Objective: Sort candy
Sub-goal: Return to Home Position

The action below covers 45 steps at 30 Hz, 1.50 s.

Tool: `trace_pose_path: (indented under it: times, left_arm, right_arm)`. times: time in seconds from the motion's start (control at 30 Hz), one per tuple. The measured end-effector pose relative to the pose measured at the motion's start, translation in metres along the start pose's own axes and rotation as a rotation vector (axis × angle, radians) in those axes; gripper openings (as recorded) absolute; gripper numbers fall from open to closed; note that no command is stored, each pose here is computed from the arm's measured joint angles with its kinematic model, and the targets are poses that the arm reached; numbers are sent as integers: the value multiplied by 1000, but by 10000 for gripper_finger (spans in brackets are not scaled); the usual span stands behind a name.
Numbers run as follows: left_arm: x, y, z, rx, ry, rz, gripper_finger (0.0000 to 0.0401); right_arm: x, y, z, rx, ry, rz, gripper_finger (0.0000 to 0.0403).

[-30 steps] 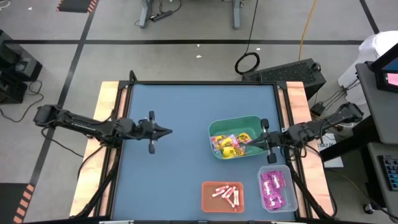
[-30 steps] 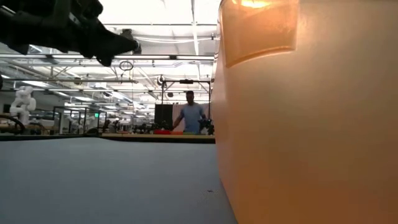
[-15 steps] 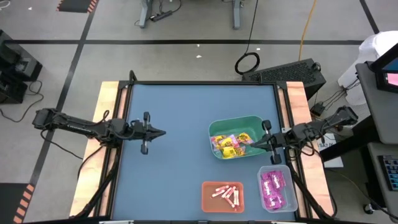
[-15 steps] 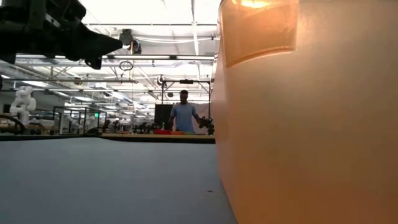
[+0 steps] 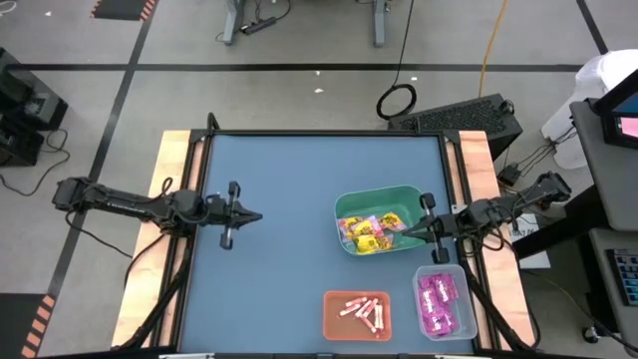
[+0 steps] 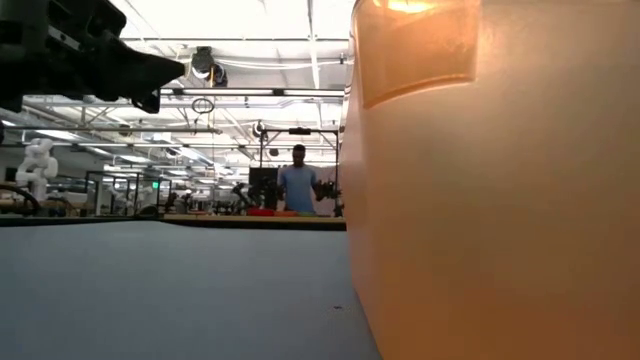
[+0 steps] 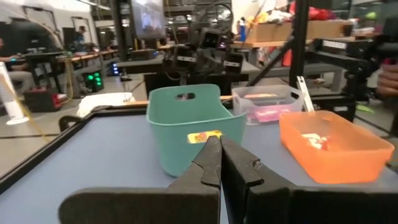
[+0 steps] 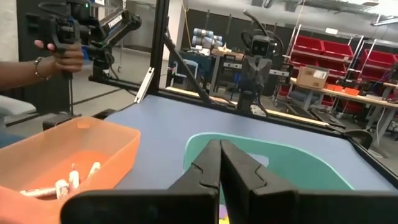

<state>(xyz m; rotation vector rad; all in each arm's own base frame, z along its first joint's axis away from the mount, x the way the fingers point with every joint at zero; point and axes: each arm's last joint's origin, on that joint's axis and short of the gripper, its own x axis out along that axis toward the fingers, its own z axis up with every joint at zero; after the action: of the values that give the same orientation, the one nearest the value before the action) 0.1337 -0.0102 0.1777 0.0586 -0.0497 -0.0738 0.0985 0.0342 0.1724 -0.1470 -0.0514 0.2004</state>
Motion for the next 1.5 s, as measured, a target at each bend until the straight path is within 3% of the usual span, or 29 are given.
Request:
trace_pose_path:
  times: [0.63, 0.93, 1.1, 1.5]
  left_arm:
    - [-10, 8, -9, 10, 114, 22, 0]
    - [-17, 8, -14, -9, 173, 20, 0]
    - [-21, 7, -10, -9, 129, 6, 0]
    - [-26, 7, -2, -3, 51, 9, 0]
  right_arm:
    - [-1, 1, -8, 26, 79, 10, 0]
    - [-6, -1, -1, -16, 2, -2, 0]
    - [-8, -3, 1, -97, -21, -28, 0]
    - [-7, -15, -2, -140, 9, -139, 0]
